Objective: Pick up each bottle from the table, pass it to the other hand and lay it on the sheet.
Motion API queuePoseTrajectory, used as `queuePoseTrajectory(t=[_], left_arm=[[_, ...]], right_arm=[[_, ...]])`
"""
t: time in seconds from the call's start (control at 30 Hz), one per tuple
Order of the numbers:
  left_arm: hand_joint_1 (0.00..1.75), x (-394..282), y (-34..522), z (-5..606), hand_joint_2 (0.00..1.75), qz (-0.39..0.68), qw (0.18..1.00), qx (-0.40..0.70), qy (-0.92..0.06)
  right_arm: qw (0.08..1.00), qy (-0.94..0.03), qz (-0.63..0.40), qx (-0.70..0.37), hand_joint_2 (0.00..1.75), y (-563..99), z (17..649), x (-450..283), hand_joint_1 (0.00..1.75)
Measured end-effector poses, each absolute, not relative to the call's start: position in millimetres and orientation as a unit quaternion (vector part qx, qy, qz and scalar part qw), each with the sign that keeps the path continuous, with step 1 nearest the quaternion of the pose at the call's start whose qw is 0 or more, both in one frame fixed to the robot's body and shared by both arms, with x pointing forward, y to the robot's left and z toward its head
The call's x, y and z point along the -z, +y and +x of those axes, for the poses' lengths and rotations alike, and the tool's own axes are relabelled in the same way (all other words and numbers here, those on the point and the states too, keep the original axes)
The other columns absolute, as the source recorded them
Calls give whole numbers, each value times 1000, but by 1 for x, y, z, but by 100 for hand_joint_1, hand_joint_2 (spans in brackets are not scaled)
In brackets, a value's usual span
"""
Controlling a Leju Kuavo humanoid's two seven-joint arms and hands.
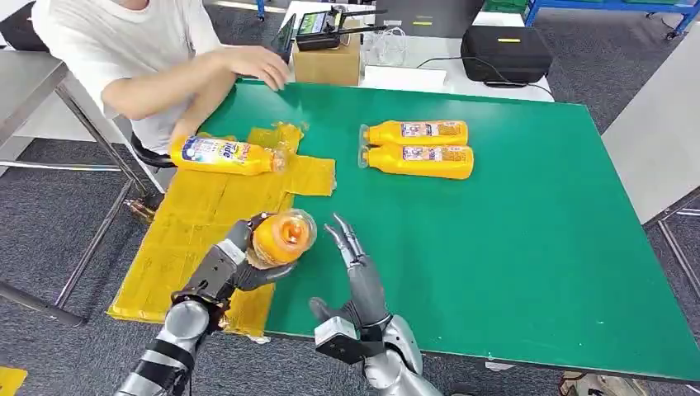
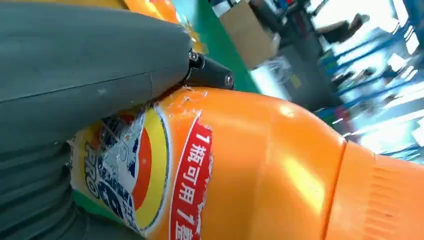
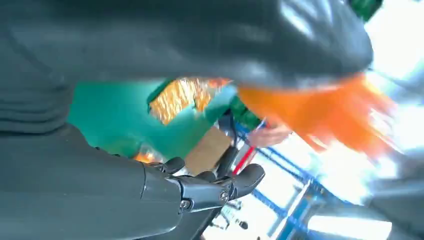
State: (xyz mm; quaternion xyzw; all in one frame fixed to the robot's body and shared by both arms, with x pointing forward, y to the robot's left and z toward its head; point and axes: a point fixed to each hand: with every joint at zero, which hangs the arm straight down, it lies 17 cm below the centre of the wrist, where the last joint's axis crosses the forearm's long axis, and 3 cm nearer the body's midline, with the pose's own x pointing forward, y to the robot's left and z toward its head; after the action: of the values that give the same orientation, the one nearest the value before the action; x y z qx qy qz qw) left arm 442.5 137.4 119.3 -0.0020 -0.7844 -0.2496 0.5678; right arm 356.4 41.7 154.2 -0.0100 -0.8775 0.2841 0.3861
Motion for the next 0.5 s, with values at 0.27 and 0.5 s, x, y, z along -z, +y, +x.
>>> queuePoseTrajectory(t=[0.27,0.5], left_arm=[[159,-89,207,486,175,99,577,366,-723],[155,-71,268,524,175,183,599,436,-646]], right_arm=[[397,-885,-6,-244,0,30,361,-165,0],[407,-882,8,-238,0,31,357,-162,0]])
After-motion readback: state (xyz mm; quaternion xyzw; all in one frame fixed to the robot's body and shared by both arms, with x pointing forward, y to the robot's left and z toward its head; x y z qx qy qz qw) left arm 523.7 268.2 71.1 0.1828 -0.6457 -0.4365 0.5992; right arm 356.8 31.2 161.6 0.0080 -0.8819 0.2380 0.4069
